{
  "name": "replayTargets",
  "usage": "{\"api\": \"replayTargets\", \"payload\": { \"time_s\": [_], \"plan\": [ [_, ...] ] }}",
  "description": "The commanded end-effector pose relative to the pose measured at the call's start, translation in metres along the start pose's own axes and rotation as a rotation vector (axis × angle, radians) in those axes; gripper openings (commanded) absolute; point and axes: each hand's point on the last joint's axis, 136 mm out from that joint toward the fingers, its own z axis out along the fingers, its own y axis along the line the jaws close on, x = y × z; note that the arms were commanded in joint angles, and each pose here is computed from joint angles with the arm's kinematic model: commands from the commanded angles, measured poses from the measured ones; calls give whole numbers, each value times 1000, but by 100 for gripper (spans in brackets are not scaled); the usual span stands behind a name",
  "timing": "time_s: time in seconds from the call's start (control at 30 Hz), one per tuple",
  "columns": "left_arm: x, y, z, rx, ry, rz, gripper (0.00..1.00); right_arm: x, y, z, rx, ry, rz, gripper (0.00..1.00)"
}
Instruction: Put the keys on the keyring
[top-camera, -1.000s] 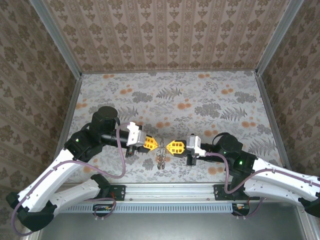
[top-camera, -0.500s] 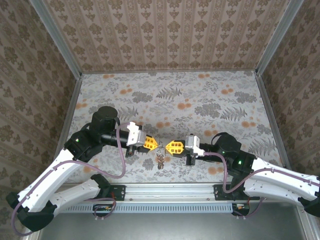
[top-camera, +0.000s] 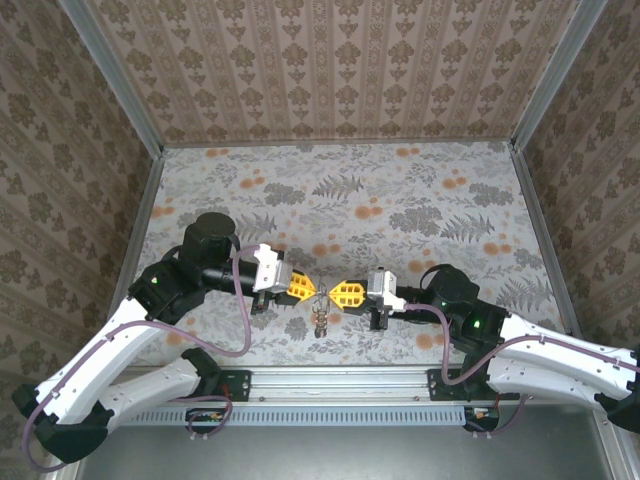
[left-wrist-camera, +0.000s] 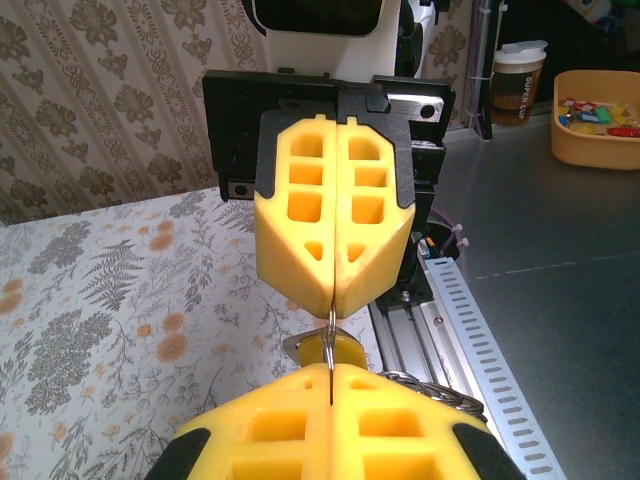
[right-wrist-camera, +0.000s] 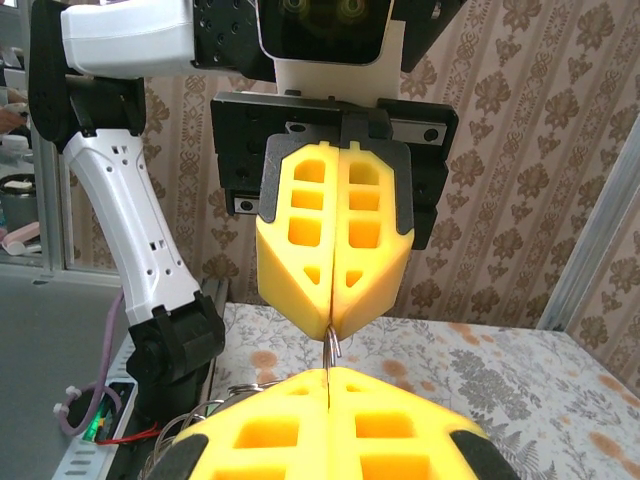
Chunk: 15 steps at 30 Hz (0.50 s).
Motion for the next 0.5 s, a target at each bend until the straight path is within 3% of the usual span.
{"api": "replayTargets", "payload": {
  "time_s": [0.0, 0.3, 0.47],
  "plan": [
    [-15, -3, -6, 3, -44, 36, 0, -9, -2, -1, 14, -37, -11, 0],
    [-12, 2, -5, -22, -31, 26, 0, -11, -3, 1, 14, -47, -19, 0],
    [8, 23, 0, -121, 22, -44, 0, 4, -10, -7, 78, -2, 16, 0]
  ]
}}
